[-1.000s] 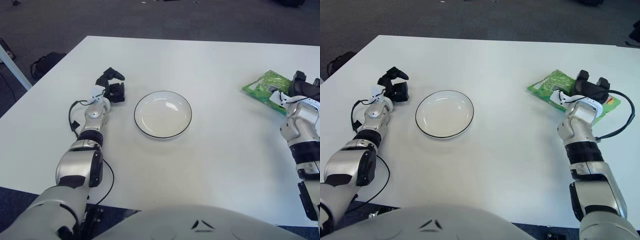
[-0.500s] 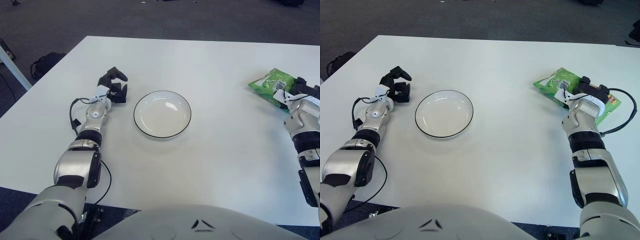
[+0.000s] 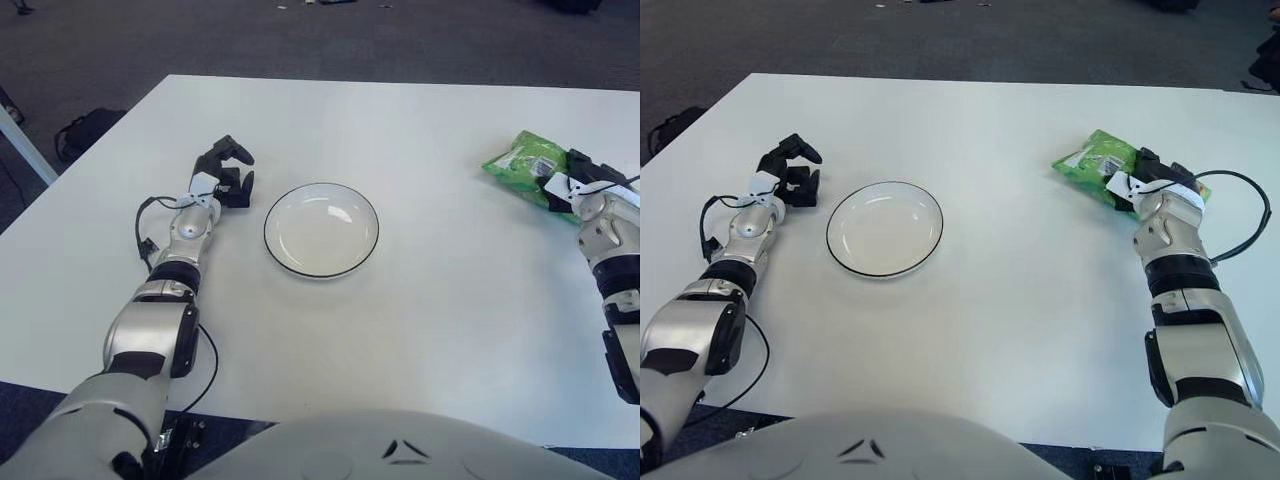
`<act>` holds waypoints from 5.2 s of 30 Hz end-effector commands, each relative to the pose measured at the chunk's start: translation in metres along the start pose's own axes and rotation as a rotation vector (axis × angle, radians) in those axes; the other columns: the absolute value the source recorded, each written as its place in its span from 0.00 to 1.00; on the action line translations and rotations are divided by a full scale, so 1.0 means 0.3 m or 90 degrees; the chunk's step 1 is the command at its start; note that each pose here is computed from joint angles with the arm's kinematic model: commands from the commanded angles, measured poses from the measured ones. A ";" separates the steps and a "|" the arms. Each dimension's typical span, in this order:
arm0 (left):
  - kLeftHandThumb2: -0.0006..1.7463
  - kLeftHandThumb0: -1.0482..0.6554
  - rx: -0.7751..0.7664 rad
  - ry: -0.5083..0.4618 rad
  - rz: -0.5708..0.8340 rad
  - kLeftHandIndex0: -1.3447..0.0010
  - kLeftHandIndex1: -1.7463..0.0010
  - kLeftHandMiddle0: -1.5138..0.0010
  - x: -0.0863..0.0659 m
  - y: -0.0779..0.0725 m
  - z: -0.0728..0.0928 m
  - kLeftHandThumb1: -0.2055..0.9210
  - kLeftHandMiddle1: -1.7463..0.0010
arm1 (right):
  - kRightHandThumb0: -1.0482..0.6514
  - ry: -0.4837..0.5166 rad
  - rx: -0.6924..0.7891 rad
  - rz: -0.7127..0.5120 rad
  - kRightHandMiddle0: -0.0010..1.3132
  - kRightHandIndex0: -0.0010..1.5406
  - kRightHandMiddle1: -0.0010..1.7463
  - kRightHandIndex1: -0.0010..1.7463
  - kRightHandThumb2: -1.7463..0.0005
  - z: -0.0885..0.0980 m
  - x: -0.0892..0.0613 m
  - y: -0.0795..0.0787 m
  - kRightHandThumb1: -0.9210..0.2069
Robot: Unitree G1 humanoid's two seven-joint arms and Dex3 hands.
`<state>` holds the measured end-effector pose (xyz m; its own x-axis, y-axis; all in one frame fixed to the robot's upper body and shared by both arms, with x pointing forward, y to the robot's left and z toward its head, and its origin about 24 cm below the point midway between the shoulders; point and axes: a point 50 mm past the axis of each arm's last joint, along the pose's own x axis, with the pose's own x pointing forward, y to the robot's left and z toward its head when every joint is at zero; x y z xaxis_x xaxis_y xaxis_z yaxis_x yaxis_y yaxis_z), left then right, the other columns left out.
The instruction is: Put the snack into the plate.
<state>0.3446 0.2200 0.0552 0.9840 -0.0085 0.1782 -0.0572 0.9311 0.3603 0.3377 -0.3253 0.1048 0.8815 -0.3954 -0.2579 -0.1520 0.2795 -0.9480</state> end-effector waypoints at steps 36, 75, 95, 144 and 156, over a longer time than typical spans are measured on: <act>0.73 0.34 0.011 0.077 -0.035 0.56 0.00 0.16 -0.085 -0.044 -0.097 0.49 0.00 | 0.16 -0.426 -0.142 0.030 0.00 0.20 0.42 0.18 0.39 0.122 -0.038 0.049 0.00; 0.77 0.33 0.054 0.078 -0.040 0.53 0.00 0.16 -0.087 -0.062 -0.099 0.44 0.00 | 0.19 -0.474 -0.193 -0.077 0.00 0.10 0.48 0.20 0.45 0.171 -0.027 -0.104 0.00; 0.77 0.33 0.044 0.087 -0.044 0.53 0.00 0.15 -0.087 -0.066 -0.103 0.44 0.00 | 0.12 -0.554 -0.190 -0.132 0.00 0.07 0.27 0.20 0.47 0.203 -0.060 -0.169 0.00; 0.76 0.33 0.054 0.081 -0.041 0.54 0.00 0.15 -0.091 -0.067 -0.103 0.46 0.00 | 0.06 -0.463 -0.289 0.081 0.00 0.00 0.34 0.14 0.54 0.201 -0.020 0.005 0.00; 0.76 0.33 0.070 0.073 -0.039 0.54 0.00 0.15 -0.092 -0.067 -0.100 0.46 0.00 | 0.03 -0.451 -0.296 0.116 0.00 0.00 0.32 0.06 0.51 0.196 -0.019 0.035 0.00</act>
<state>0.3438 0.2109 0.0527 0.9814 -0.0268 0.1903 -0.0608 0.8960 0.4398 0.3618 -0.2721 0.1251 0.9006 0.3033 -0.3112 -0.2790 -0.1455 -0.9492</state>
